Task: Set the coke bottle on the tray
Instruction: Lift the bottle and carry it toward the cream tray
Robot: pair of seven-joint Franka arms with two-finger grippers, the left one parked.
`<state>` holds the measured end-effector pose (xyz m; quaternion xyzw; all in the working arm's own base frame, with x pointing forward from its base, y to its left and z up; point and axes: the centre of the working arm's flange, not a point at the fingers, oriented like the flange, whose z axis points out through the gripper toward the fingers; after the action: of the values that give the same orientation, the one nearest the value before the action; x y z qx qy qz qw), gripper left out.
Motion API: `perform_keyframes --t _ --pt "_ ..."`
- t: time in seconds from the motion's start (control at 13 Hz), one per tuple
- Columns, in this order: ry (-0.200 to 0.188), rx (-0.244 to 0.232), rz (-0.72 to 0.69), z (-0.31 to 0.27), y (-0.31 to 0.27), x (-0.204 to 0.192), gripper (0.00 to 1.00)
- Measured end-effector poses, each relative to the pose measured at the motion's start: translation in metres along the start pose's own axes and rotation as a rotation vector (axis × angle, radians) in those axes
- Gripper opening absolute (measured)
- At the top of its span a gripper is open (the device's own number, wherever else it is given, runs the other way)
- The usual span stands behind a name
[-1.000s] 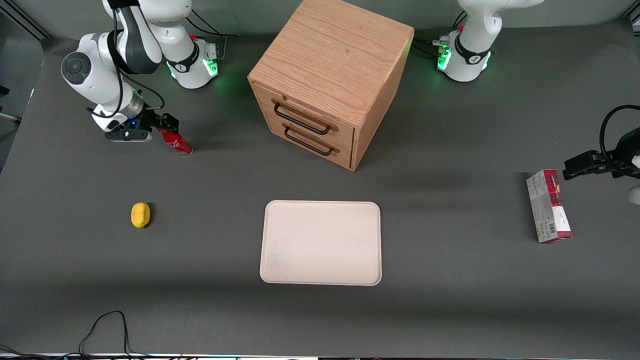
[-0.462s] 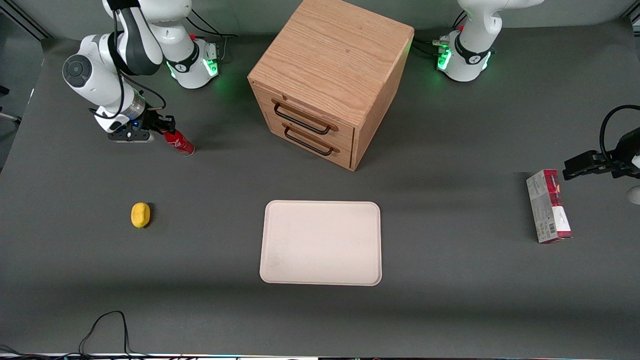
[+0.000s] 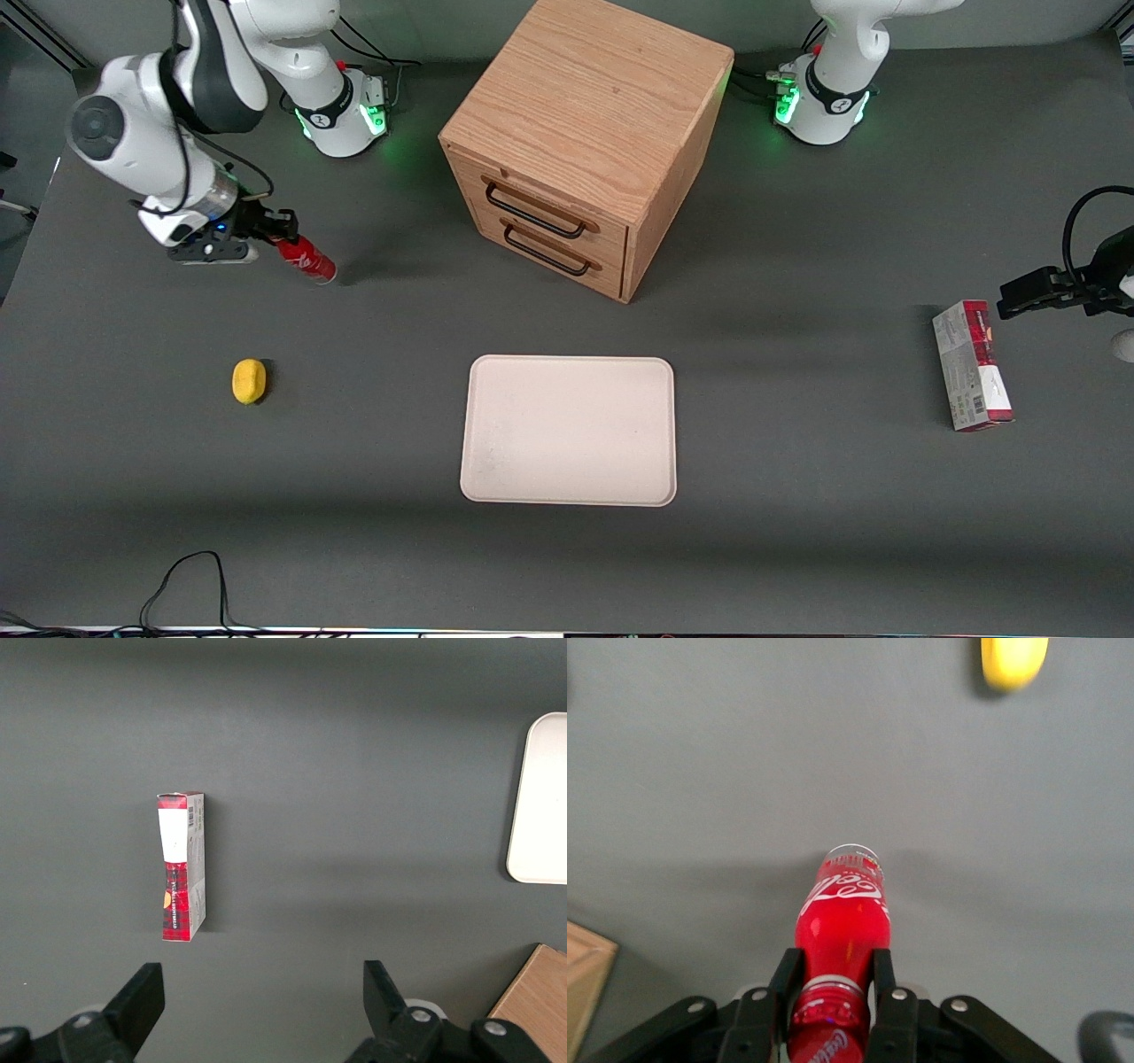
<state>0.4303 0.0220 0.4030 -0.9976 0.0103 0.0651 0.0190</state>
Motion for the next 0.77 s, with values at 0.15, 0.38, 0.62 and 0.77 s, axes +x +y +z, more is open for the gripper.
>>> perform_keyframes --t 0.15,0.38,0.62,0.77 --pt "-0.009 0.006 -0.028 -0.063 -0.018 0.035 0.37" --pt "-0.018 0.022 -0.057 -0.141 -0.044 0.088 0.37" --pt "0.001 0.044 -0.089 -0.191 -0.076 0.138 0.37" --pt "0.020 0.063 -0.122 -0.211 -0.108 0.163 0.37"
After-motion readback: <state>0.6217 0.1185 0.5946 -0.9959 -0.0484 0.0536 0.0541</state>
